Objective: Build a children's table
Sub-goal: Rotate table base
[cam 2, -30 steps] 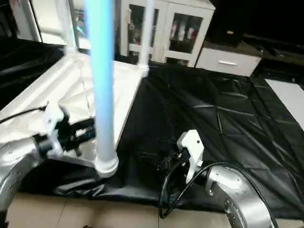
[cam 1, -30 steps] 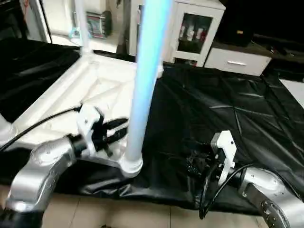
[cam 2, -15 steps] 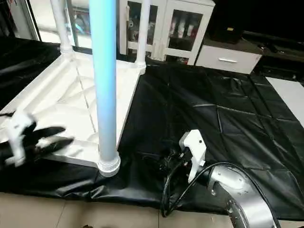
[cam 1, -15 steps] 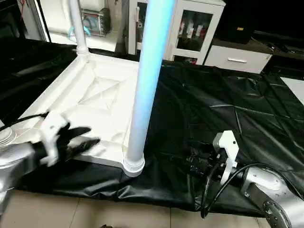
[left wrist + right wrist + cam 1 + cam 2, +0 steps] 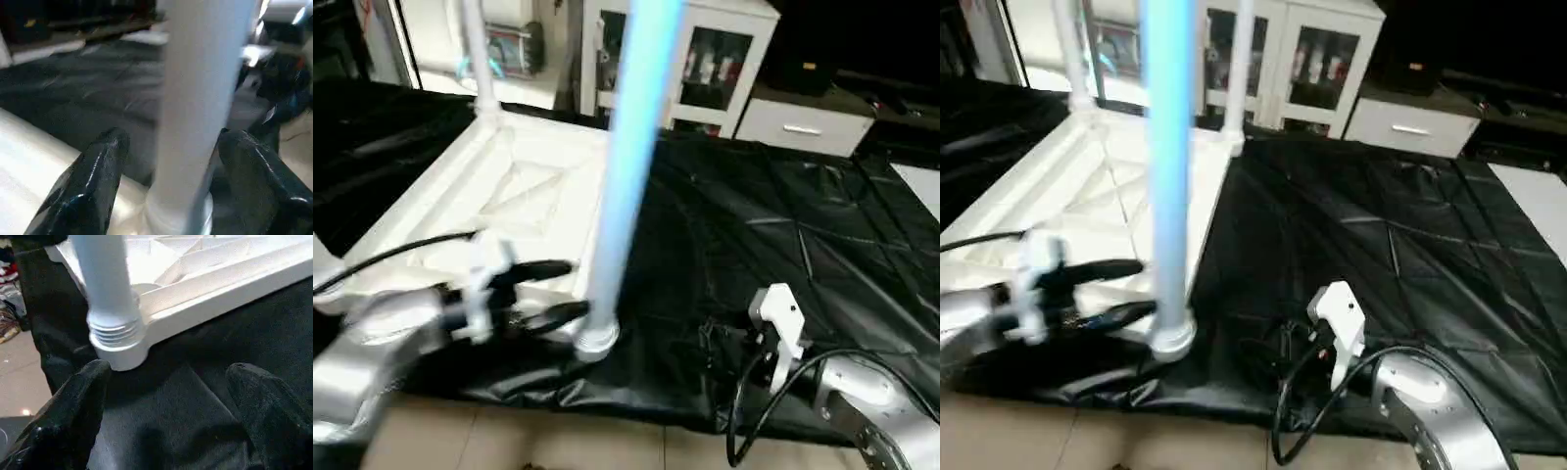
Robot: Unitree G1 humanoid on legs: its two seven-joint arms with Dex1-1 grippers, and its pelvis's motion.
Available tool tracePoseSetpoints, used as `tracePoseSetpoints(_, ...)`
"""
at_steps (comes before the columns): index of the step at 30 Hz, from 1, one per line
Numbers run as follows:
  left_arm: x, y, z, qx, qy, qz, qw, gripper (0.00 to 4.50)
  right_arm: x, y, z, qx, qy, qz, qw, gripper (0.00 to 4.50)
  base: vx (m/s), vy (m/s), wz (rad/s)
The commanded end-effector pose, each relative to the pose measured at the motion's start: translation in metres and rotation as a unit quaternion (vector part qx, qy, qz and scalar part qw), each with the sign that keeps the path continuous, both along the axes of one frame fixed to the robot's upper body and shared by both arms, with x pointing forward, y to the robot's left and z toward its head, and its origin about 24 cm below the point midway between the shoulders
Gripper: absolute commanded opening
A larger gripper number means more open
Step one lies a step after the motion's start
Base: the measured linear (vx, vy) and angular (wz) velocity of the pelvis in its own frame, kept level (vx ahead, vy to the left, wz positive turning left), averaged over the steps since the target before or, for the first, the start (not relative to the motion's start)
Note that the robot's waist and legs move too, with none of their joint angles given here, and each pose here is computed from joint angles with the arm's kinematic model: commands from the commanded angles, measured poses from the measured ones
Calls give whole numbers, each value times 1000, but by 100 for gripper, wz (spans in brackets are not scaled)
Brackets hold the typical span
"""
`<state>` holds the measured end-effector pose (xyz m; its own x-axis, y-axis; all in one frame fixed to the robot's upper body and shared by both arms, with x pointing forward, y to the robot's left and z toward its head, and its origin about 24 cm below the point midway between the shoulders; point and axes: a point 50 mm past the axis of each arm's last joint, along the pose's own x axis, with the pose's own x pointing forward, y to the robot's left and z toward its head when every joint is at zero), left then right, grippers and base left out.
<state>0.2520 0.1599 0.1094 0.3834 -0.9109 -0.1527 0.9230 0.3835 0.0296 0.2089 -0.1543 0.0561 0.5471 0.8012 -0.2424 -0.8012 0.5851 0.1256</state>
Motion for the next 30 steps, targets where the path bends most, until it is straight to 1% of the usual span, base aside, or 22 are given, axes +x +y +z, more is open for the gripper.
tracePoseSetpoints(1, 7, -16, -2, 6, -5, -9, 1000, 339, -2, -3, -3, -12, 2, -1, 1000, 408, 0, 0, 0)
tracePoseSetpoints(3, 13, -24, -2, -2, -12, -10, 1000, 339, -3, -3, -4, -12, 3, 0, 1000, 408, 0, 0, 0)
tracePoseSetpoints(4, 23, -36, -1, -12, -22, -7, 1000, 339, -4, -3, -4, -12, 4, 0, 1000, 408, 0, 0, 0)
tracePoseSetpoints(5, 23, -36, -1, -12, -22, -7, 1000, 339, -4, -3, -4, -12, 4, 0, 1000, 408, 0, 0, 0)
tracePoseSetpoints(6, 33, -51, 2, -28, -26, -10, 999, 339, -5, -3, -5, -13, 5, 0, 1000, 408, 0, 0, 0)
tracePoseSetpoints(8, 47, -65, 6, -29, -42, -4, 999, 339, -6, -3, -6, -14, 5, 0, 1000, 408, 0, 0, 0)
tracePoseSetpoints(9, 55, -71, 7, -28, -48, 5, 998, 339, -6, -3, -6, -15, 5, -1, 1000, 408, 0, 0, 0)
tracePoseSetpoints(10, 65, -76, 8, -18, -55, 26, 998, 339, -7, -3, -6, -16, 4, -2, 1000, 408, 0, 0, 0)
tracePoseSetpoints(11, 71, -79, 9, -14, -62, 39, 997, 339, -7, -4, -6, -16, 4, -3, 1000, 408, 0, 0, 0)
tracePoseSetpoints(12, 83, -84, 12, -7, -77, 66, 995, 339, -7, -4, -6, -17, 4, -5, 1000, 408, 0, 0, 0)
tracePoseSetpoints(14, 94, -92, 16, 3, -89, 85, 992, 339, -8, -5, -7, -17, 5, -6, 1000, 408, 0, 0, 0)
tracePoseSetpoints(15, 105, -105, 21, 5, -90, 97, 991, 339, -9, -5, -8, -17, 6, -8, 1000, 408, 0, 0, 0)
tracePoseSetpoints(16, 108, -110, 24, 1, -86, 100, 991, 339, -10, -5, -8, -17, 6, -9, 1000, 408, 0, 0, 0)
tracePoseSetpoints(17, 110, -115, 26, -1, -91, 104, 990, 339, -10, -5, -8, -17, 7, -9, 1000, 408, 0, 0, 0)
tracePoseSetpoints(19, 117, -131, 32, -7, -99, 121, 988, 339, -11, -4, -9, -16, 8, -10, 1000, 408, 0, 0, 0)
tracePoseSetpoints(21, 117, -136, 34, -12, -100, 119, 988, 339, -11, -3, -9, -16, 8, -10, 1000, 408, 0, 0, 0)
tracePoseSetpoints(22, 115, -147, 37, -30, -94, 102, 990, 339, -11, -3, -8, -14, 6, -13, 1000, 408, 0, 0, 0)
tracePoseSetpoints(25, 114, -152, 37, -40, -89, 89, 991, 339, -10, -3, -8, -13, 4, -17, 1000, 408, 0, 0, 0)
tracePoseSetpoints(28, 107, -154, 30, -46, -75, 49, 995, 339, -10, -4, -6, -11, 1, -20, 1000, 408, 0, 0, 0)
tracePoseSetpoints(30, 103, -150, 24, -53, -67, 35, 996, 339, -8, -4, -4, -1, -4, -29, 1000, 408, 0, 0, 0)
